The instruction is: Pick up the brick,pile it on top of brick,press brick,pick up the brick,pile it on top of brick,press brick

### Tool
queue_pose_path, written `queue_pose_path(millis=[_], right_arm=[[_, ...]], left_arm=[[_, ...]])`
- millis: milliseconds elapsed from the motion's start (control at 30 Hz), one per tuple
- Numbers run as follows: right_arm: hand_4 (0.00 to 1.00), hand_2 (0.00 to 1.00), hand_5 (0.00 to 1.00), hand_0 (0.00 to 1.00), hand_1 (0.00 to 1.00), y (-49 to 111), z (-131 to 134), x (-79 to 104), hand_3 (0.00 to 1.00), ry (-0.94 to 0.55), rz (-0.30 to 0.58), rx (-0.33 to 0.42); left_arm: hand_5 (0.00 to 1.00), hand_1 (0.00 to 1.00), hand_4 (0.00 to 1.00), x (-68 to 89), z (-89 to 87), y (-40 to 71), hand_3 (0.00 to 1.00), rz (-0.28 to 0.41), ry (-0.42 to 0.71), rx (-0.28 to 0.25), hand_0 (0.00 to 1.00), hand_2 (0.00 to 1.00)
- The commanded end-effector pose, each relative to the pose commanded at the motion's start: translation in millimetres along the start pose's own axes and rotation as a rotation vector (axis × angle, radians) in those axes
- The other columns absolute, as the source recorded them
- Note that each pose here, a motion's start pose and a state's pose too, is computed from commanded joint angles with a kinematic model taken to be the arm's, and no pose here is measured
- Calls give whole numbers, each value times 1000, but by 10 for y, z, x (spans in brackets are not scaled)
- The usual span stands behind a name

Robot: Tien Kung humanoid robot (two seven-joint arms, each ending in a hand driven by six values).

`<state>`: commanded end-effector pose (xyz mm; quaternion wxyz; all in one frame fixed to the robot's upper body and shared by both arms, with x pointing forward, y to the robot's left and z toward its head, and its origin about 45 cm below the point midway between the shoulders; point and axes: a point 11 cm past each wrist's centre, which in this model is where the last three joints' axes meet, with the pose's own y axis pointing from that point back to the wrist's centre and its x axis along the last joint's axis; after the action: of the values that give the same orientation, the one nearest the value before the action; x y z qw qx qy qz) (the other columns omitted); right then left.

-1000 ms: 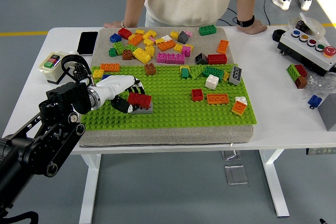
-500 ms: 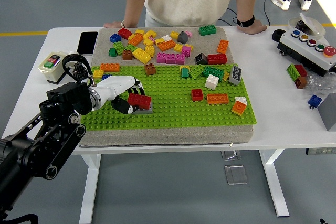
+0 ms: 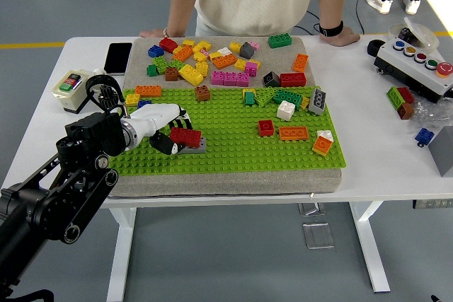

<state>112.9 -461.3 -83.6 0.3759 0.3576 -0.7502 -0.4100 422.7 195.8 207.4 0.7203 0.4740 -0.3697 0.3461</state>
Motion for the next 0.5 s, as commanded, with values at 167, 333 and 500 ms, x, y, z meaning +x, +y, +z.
queue_pose_path(millis=[167,333,500], right_arm=[[998,734,641,754,686,0,4,6,738,-1,1,0],[998,733,640,755,686,0,3,8,737,-1,2,1],[998,733,640,755,686,0,8,14,737,-2,3,0]], left_arm=[[103,622,508,-2,4,5,548,-3,0,5,669,606],[100,620,507,-15,15,6,549,-7,-2,9,670,605],[100,620,507,-22,39,10,549,-9,-5,8,670,605]])
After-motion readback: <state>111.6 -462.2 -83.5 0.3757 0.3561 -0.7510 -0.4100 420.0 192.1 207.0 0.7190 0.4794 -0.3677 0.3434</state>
